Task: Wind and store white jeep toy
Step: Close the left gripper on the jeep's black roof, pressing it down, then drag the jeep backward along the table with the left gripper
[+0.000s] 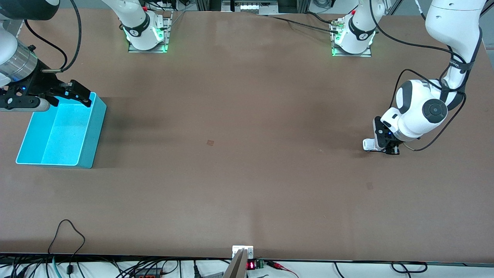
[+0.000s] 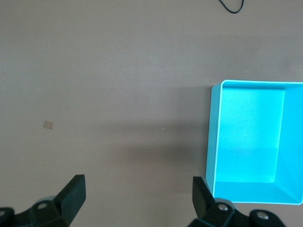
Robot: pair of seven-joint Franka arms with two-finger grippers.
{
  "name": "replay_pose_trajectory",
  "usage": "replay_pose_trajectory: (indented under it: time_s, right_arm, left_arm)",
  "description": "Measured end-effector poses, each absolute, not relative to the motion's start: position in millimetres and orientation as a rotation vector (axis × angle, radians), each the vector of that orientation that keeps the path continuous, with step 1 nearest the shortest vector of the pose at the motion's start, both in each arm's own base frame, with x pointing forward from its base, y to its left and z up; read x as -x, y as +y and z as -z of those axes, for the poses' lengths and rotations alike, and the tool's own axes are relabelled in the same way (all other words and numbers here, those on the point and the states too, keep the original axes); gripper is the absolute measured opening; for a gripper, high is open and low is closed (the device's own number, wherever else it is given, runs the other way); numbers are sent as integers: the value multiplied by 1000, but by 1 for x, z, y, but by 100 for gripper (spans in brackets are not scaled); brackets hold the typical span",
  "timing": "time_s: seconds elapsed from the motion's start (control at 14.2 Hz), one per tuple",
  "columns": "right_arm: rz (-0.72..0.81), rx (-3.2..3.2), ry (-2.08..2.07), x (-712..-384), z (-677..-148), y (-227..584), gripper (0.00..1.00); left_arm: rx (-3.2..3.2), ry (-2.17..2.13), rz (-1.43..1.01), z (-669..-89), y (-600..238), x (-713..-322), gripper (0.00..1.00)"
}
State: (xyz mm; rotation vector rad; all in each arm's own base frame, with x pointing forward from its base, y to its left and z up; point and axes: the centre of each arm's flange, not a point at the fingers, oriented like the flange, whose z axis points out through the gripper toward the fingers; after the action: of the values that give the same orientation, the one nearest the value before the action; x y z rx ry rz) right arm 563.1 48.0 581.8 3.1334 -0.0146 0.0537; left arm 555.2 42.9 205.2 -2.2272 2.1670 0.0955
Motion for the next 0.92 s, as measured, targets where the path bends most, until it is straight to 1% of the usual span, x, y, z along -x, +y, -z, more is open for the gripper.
replay_pose_trajectory:
  time_s: [0.35,0.92]
  right_arm:
    - [-54,-3133,-14,-563,-582,48,100]
    - [-54,-3133,-14,-563,-582,48,100]
  left_arm:
    - [2225,2169,-96,-205,56,-556,48]
    - [2240,2133,-84,-205,169,-557,48]
